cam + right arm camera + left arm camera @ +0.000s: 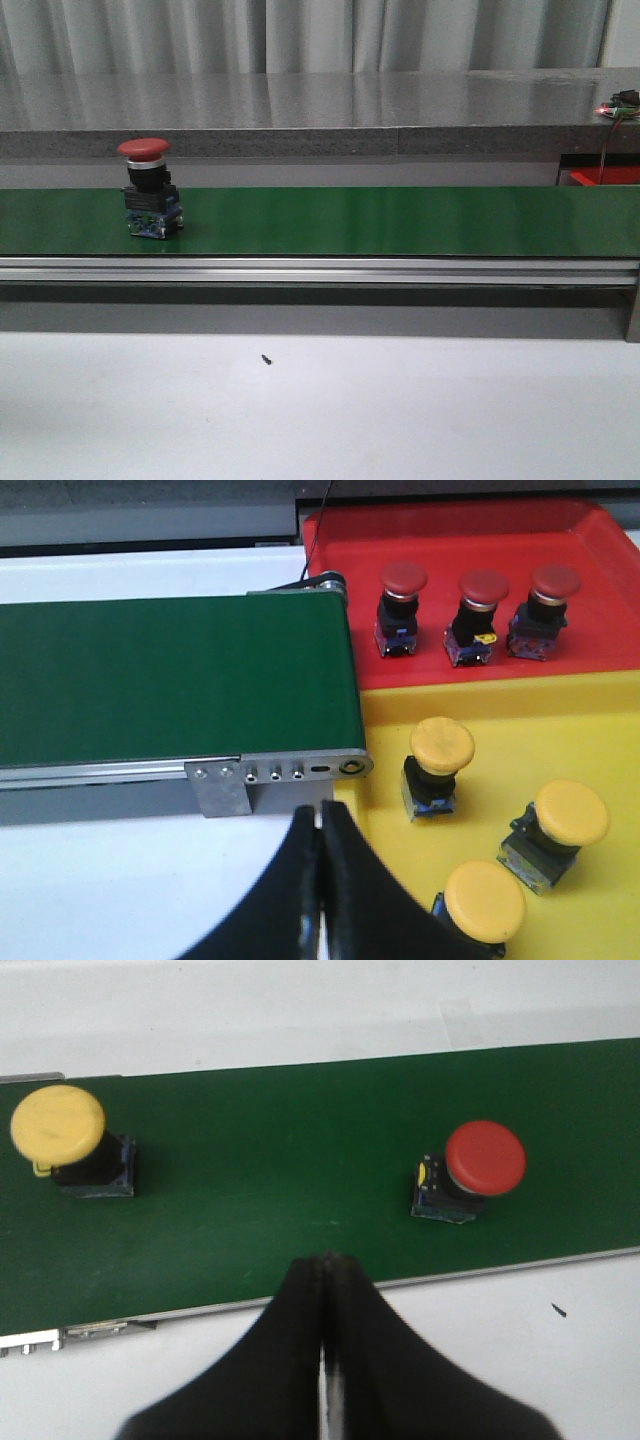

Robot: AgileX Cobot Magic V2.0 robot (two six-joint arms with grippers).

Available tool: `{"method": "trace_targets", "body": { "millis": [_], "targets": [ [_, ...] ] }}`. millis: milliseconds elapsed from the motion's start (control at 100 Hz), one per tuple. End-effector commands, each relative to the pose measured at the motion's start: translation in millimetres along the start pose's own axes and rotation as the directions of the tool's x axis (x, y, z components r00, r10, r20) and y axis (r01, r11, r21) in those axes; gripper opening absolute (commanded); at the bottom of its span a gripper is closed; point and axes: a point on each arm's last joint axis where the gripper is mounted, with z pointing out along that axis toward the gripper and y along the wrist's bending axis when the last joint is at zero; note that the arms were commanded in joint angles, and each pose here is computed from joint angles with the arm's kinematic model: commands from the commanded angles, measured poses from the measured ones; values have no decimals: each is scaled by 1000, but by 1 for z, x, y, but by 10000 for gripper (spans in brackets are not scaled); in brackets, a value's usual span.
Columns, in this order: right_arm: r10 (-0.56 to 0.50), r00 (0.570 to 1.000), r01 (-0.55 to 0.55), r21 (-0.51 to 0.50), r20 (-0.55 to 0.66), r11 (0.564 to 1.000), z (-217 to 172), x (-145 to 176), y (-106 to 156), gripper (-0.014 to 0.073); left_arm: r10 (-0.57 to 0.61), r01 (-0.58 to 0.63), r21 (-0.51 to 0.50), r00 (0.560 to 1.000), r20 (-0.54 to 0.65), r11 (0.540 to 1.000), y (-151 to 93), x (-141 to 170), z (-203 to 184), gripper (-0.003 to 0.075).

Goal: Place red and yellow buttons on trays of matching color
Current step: 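Move the right gripper over the red button on the belt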

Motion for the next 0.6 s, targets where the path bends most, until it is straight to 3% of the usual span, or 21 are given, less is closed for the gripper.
{"method": "trace_targets", "body": {
  "millis": [0,150,590],
  "targets": [
    [4,992,-4,1,122,1000,-3,-16,0,-67,2,-4,11,987,160,1000,-8,5,-29,-20],
    [4,993,-4,1,120,1000,-3,-16,0,-67,17,-14,-14,968,252,1000,-8,33,-49,-19],
    [3,998,-3,2,65,1000,8,-18,0,-67,29,-23,-22,936,352,1000,-10,117,-72,-20]
  ]
}}
